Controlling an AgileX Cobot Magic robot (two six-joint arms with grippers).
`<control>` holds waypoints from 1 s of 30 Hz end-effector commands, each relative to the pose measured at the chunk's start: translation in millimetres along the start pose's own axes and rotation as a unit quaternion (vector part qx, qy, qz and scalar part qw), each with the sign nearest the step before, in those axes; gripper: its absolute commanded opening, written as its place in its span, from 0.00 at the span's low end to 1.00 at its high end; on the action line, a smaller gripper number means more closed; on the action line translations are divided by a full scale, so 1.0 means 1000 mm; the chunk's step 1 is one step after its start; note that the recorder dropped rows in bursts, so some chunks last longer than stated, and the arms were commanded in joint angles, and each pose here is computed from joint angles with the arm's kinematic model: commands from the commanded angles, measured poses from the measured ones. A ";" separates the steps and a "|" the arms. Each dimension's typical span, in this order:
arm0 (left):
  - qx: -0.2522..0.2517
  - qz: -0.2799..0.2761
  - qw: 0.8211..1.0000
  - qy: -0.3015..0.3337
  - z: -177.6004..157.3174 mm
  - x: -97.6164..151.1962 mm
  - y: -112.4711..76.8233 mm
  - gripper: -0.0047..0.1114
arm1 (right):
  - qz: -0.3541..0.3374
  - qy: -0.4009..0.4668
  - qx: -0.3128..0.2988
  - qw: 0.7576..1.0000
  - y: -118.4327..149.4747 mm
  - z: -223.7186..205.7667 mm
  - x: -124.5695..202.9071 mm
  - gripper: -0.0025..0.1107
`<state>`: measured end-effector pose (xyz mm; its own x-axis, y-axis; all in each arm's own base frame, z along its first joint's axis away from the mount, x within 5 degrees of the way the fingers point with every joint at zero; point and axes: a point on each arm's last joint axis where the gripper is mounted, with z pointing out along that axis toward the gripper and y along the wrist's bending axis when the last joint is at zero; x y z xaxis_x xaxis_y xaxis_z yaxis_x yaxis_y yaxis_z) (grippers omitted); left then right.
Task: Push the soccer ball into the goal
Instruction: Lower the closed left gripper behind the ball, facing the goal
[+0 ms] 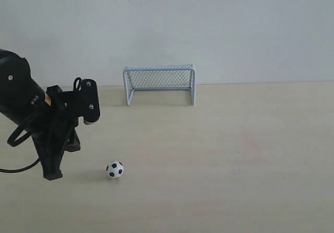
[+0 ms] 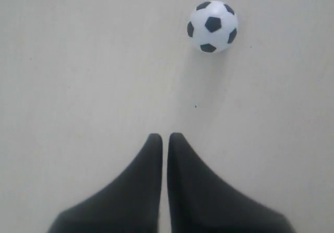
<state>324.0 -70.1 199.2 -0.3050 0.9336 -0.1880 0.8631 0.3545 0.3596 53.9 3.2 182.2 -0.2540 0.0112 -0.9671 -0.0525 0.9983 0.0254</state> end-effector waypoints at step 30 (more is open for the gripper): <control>0.168 0.355 0.916 -0.084 0.012 -0.015 -0.022 0.08 | -0.002 -0.005 -0.001 1.000 0.000 0.000 -0.001 0.02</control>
<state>313.9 -86.4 175.5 0.3991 0.9070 -0.1345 0.9123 -0.3781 0.1570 53.9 3.2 182.2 -0.2540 0.0112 -0.9671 -0.0525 0.9983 0.0254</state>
